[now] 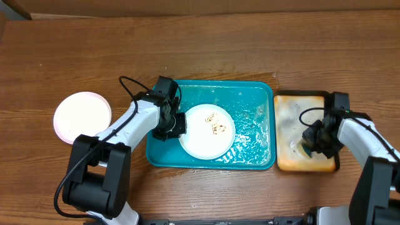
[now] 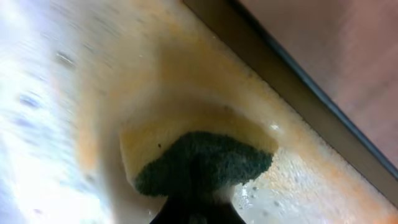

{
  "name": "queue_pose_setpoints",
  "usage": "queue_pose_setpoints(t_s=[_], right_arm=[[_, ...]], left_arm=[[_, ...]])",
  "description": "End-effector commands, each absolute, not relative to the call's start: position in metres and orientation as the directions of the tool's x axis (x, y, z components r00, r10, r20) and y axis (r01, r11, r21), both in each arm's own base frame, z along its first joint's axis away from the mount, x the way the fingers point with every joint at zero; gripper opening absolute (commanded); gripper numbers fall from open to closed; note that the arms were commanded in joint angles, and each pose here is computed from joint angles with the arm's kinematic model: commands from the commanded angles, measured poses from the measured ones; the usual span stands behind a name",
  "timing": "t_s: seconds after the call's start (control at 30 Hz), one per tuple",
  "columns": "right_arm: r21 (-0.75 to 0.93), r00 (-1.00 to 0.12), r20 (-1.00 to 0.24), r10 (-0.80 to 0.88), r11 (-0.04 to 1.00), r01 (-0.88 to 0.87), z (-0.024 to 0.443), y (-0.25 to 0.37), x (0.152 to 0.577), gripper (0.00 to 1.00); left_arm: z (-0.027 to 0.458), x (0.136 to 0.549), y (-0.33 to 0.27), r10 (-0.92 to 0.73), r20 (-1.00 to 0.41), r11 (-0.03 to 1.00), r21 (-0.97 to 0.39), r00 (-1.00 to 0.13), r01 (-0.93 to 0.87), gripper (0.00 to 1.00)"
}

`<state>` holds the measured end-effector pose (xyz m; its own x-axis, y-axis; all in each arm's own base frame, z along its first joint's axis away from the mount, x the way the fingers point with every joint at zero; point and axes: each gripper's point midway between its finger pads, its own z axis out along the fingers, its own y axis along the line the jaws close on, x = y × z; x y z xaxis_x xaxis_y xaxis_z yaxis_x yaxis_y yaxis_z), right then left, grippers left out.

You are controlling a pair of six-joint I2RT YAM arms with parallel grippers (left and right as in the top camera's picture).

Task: Clean dirty plates on tray and stack at the side
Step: 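Soak the sponge in the soapy tray and bring it to the plate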

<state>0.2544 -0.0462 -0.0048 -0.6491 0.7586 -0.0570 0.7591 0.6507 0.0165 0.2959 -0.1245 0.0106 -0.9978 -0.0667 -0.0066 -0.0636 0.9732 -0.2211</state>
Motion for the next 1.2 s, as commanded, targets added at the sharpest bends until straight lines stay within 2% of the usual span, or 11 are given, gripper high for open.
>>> queue_pose_setpoints(t_s=[0.0, 0.17, 0.4, 0.57, 0.67, 0.8, 0.93, 1.07, 1.17], right_arm=[[0.046, -0.703, 0.135, 0.699, 0.704, 0.709, -0.051, -0.018, 0.232, 0.04], [0.098, -0.749, 0.069, 0.659, 0.742, 0.663, -0.02, -0.022, 0.257, 0.04], [0.274, -0.795, -0.103, 0.598, 0.786, 0.555, 0.071, -0.016, 0.307, 0.04], [0.461, -0.864, -0.196, 0.463, 0.821, 0.336, 0.119, 0.015, 0.323, 0.04], [0.572, -0.909, -0.236, 0.343, 0.805, 0.156, 0.138, 0.042, 0.321, 0.04], [0.666, -0.952, -0.278, 0.13, 0.74, -0.093, 0.151, 0.09, 0.306, 0.04], [0.665, -0.954, -0.292, -0.07, 0.702, -0.256, 0.147, 0.139, 0.286, 0.04], [0.659, -0.922, -0.32, -0.216, 0.649, -0.381, 0.14, 0.187, 0.275, 0.04], [0.671, -0.916, -0.303, -0.264, 0.623, -0.402, 0.127, 0.218, 0.272, 0.04]], left_arm=[[0.005, 0.295, -0.124, -0.04, 0.01, 0.976, -0.214, -0.999, -0.041, 0.04], [0.005, 0.295, -0.124, -0.04, 0.01, 0.976, -0.214, -0.999, -0.041, 0.04], [0.005, 0.296, -0.125, -0.028, 0.001, 0.976, -0.216, -1.0, -0.028, 0.04], [0.005, 0.305, -0.123, -0.005, -0.044, 0.979, -0.204, -0.999, 0.004, 0.04], [0.004, 0.312, -0.118, -0.008, -0.073, 0.985, -0.172, -0.997, 0.005, 0.04], [0.005, 0.315, -0.12, -0.007, -0.087, 0.984, -0.177, -0.996, 0.008, 0.04], [0.005, 0.315, -0.12, -0.008, -0.088, 0.983, -0.182, -0.996, 0.009, 0.04], [0.005, 0.314, -0.122, -0.006, -0.083, 0.981, -0.194, -0.997, 0.01, 0.04], [0.006, 0.313, -0.126, -0.005, -0.074, 0.977, -0.214, -0.997, 0.011, 0.04]])
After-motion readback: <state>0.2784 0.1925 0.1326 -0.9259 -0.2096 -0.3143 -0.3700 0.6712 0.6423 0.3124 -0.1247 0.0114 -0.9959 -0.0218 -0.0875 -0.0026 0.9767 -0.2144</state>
